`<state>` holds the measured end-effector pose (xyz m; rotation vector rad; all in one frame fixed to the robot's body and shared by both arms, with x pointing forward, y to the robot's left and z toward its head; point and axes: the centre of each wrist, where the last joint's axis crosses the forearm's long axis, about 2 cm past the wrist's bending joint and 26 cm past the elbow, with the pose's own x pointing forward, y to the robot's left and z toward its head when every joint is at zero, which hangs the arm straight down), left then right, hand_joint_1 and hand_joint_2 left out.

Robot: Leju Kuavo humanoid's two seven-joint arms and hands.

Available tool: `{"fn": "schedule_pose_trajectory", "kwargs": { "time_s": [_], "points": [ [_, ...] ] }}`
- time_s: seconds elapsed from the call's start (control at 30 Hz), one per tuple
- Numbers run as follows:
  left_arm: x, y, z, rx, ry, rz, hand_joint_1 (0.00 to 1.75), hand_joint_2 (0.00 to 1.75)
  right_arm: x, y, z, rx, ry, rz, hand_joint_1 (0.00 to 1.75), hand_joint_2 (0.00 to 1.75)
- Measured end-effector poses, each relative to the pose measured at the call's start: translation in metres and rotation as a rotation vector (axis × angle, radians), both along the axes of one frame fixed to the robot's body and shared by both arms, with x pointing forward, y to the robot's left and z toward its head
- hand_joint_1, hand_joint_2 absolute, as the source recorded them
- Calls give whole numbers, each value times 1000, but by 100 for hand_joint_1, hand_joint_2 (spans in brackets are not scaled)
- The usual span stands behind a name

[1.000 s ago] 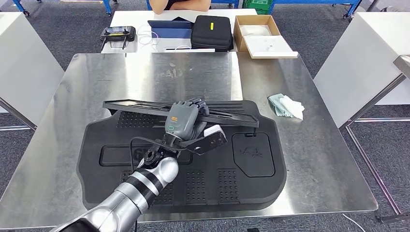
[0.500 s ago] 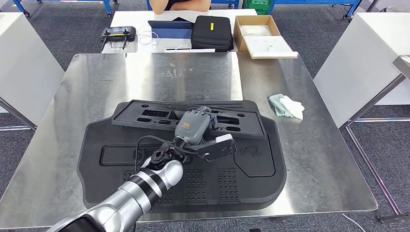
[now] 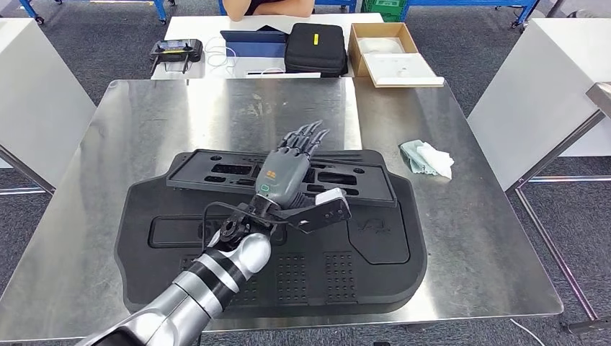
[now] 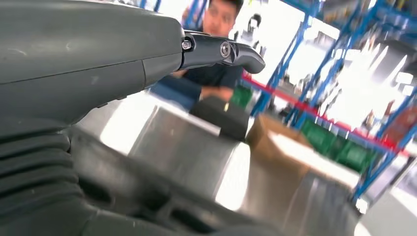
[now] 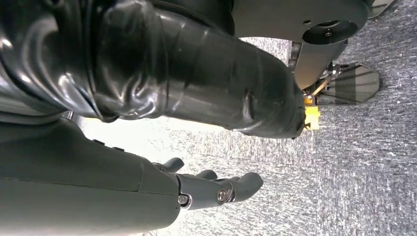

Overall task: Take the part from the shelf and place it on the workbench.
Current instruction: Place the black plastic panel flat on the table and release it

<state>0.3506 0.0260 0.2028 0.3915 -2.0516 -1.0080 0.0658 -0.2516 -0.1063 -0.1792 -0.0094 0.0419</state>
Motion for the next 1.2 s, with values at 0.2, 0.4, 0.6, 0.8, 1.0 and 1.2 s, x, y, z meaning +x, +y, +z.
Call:
{"fn": "schedule_pose_trajectory", "kwargs": {
  "time_s": [0.2,0.4,0.6,0.8,1.0,1.2],
  "points": [
    [-2,6,10,-74,-70,26,0,0,0,2,0,1,6,-4,0,0],
    [-6,7,10,-105,-82,24,0,0,-1,1,0,0,9,-12,0,0],
    [-7,10,11,-131,-101,28,0,0,-2,3,0,5,11,-13,0,0],
    [-6,17,8,-143,-98,44,0,0,-2,4,0,6,12,-11,0,0],
    [-7,21,5,-174,-97,53,0,0,-4,4,0,3,16,-6,0,0],
    [-4,27,9,-251,-81,47,0,0,-4,4,0,-3,18,-9,0,0]
  ]
}}
